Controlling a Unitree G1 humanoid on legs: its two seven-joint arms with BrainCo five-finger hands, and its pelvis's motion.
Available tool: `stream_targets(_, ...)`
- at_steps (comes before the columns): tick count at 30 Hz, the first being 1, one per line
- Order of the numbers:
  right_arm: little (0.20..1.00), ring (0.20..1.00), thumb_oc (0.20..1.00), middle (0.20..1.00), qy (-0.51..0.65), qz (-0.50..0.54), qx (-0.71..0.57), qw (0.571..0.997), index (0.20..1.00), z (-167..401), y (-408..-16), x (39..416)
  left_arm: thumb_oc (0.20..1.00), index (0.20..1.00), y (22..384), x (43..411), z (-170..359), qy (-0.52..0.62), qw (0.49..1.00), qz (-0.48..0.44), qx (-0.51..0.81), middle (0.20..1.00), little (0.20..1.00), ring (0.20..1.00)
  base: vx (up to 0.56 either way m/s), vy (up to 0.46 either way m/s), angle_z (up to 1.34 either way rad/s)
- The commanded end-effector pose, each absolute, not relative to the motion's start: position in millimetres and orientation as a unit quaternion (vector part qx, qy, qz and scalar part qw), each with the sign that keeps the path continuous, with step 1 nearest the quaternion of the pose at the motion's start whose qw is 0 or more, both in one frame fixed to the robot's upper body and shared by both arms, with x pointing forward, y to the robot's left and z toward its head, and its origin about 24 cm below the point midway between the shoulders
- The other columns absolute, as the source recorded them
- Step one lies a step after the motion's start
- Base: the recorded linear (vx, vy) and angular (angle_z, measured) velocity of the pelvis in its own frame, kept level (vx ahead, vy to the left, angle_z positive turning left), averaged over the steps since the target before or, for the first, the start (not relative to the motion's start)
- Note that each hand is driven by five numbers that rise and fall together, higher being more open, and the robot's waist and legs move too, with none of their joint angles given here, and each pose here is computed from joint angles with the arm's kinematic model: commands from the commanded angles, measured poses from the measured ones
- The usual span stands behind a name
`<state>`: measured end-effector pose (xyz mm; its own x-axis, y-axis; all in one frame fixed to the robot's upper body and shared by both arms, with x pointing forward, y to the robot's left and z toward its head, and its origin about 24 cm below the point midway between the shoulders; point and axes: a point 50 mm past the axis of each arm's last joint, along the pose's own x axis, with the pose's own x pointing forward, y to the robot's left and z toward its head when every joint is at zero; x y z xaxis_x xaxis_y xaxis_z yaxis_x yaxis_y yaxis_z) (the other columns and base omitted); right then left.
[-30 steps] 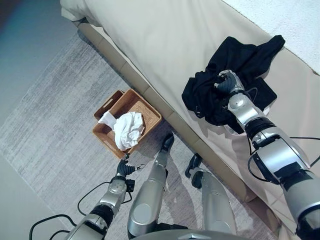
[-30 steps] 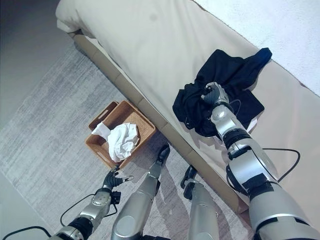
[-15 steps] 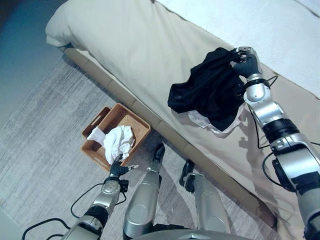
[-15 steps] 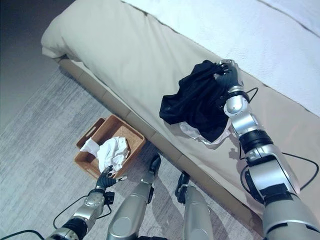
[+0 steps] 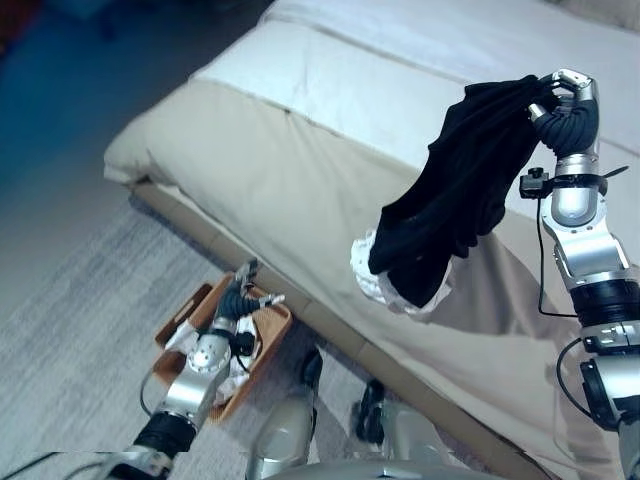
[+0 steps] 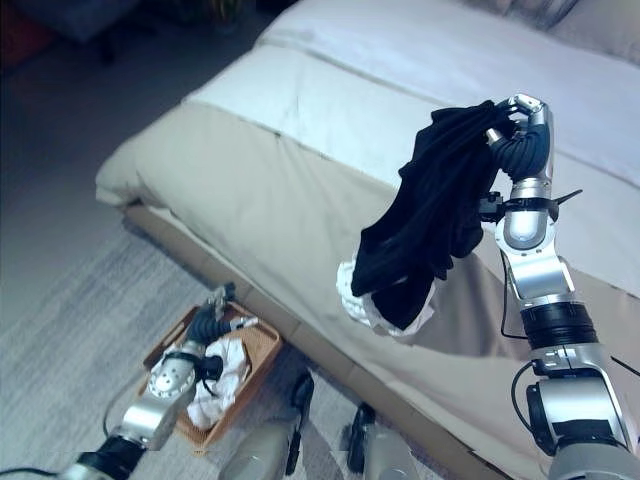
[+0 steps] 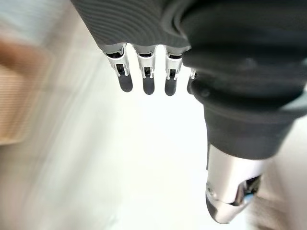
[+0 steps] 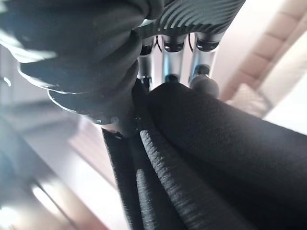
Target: Pick up clothes into the bucket
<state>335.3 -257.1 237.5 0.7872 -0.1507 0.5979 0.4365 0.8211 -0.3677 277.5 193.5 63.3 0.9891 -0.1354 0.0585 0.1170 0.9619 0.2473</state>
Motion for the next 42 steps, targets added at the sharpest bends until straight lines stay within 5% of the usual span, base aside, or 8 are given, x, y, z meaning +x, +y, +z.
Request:
stream_targets(1, 0.2, 0.2, 0.2, 0.2, -0.332, -0.066, -0.247, 0.908, 0.2, 259, -234, 327, 1.0, 1.0, 182, 283, 103, -0.13, 0.98, -0.102, 0.114, 1.0, 1.0, 1.0, 0.1, -0.019, -0.21)
stream_targets(10, 0.2, 0.2, 0.2, 0.2, -0.311, 0.119, -0.236, 0.913, 0.2, 247, -183, 318, 1.0, 1.0, 137, 309, 159, -0.208, 0.945, -0.206, 0.146, 1.0, 1.0, 1.0, 0.07, -0.026, -0.21)
stream_targets(20, 0.2, 0.2, 0.2, 0.2, -0.335, 0.29, -0.181, 0.878, 0.2, 240, -125, 288, 1.0, 1.0, 100, 322, 135, -0.153, 0.946, -0.253, 0.132, 1.0, 1.0, 1.0, 0.01, -0.004, -0.04)
stream_targets(42, 0.2, 0.2, 0.2, 0.2, -0.393, 0.379, -0.094, 0.832, 0.2, 251, -95, 249, 1.0, 1.0, 79, 312, 78, -0.026, 0.951, -0.298, 0.073, 1.0, 1.0, 1.0, 0.0, 0.012, -0.06)
